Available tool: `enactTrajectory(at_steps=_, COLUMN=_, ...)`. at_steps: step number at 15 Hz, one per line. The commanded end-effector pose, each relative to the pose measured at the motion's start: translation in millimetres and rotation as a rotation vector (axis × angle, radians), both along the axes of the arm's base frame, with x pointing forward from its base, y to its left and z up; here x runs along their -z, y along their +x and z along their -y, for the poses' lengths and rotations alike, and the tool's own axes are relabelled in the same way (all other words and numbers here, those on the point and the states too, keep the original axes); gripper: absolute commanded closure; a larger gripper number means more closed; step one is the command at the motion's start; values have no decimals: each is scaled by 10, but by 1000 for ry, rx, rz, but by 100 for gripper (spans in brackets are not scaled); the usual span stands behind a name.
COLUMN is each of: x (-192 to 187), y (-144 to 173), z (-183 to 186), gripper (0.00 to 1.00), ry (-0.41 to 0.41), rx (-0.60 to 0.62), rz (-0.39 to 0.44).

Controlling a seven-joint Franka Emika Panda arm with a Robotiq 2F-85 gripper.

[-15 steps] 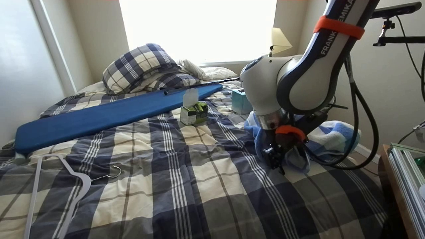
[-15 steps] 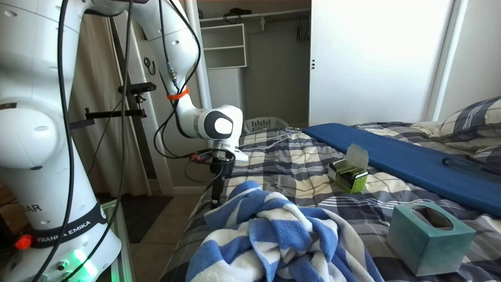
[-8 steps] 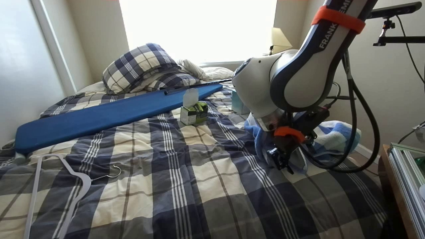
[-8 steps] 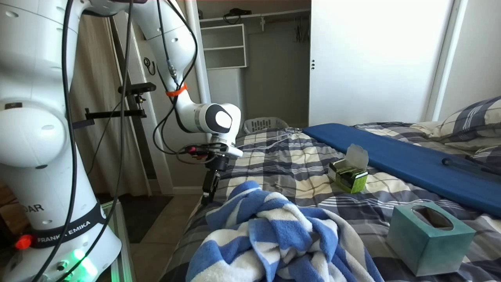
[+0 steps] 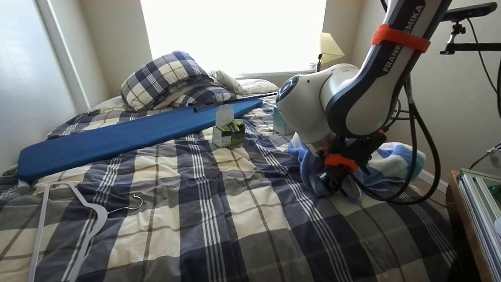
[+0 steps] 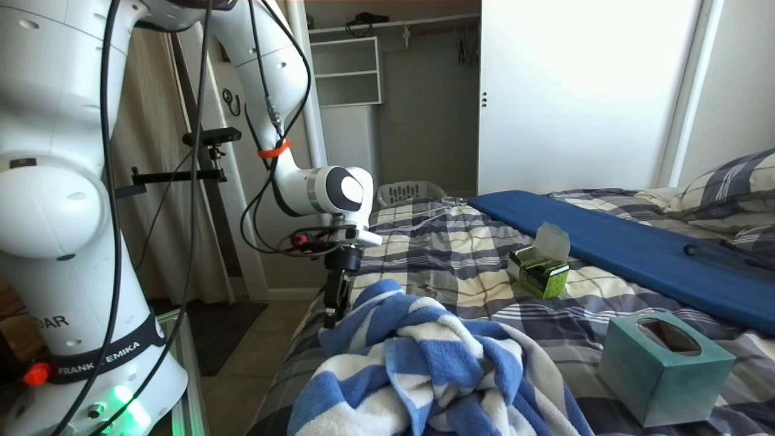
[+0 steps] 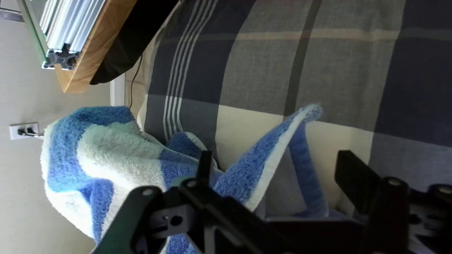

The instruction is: Pick up the blue and white striped towel and move it to the left of the bed

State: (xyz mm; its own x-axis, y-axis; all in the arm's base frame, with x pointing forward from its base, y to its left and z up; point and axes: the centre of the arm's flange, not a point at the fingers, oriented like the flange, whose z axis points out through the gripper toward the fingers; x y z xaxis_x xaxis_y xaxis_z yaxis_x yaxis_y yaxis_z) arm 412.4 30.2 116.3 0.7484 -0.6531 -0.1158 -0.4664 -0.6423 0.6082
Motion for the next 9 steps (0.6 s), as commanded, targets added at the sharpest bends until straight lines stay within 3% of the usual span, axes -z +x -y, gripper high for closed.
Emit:
enactTrajectory(at_steps=1, x=118, y=64, z=-28, gripper=41, ry=-11, rx=-4, rz=13)
enactTrajectory(at_steps=9, x=20, y=31, z=-211, gripper=98, ry=20, rx=-17, rz=-14)
